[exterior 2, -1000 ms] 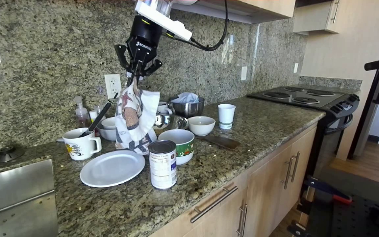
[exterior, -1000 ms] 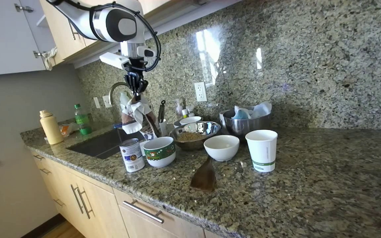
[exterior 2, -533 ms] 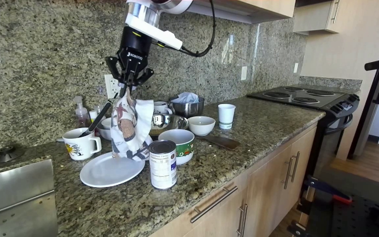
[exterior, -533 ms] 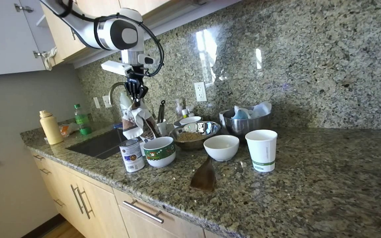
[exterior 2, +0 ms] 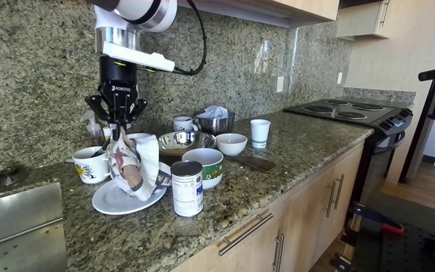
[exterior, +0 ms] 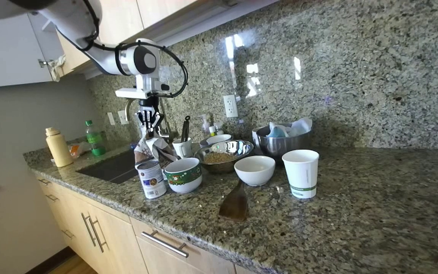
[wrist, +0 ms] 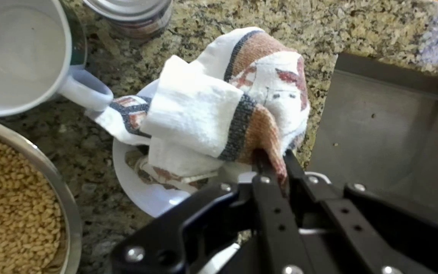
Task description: Use the towel to wipe the white plate on the left
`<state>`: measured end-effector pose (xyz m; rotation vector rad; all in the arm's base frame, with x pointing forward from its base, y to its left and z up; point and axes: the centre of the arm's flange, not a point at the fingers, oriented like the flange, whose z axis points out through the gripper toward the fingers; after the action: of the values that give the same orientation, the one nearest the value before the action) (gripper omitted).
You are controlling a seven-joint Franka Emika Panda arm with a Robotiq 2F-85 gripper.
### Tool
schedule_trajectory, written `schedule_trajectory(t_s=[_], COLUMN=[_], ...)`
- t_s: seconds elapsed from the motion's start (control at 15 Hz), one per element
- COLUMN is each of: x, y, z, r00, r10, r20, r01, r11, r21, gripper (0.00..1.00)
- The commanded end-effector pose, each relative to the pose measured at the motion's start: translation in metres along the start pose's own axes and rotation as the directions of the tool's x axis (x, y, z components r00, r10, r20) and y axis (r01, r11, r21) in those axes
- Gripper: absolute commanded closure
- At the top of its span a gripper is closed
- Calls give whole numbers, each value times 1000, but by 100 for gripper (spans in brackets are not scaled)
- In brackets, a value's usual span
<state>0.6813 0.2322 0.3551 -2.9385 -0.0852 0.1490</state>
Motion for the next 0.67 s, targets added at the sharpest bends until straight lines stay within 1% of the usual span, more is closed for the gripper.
schedule_trajectory(t_s=[0.0,0.33,0.6], x=[46,65,70], y=[-22,-29,-19], z=[15,55,77], r00=[997,995,996], r10=[-24,-40,-8], r20=[67,91,83], r01=[28,46,13], r11=[998,996,998], r21=[-50,-70,-68], gripper=[97,97,97])
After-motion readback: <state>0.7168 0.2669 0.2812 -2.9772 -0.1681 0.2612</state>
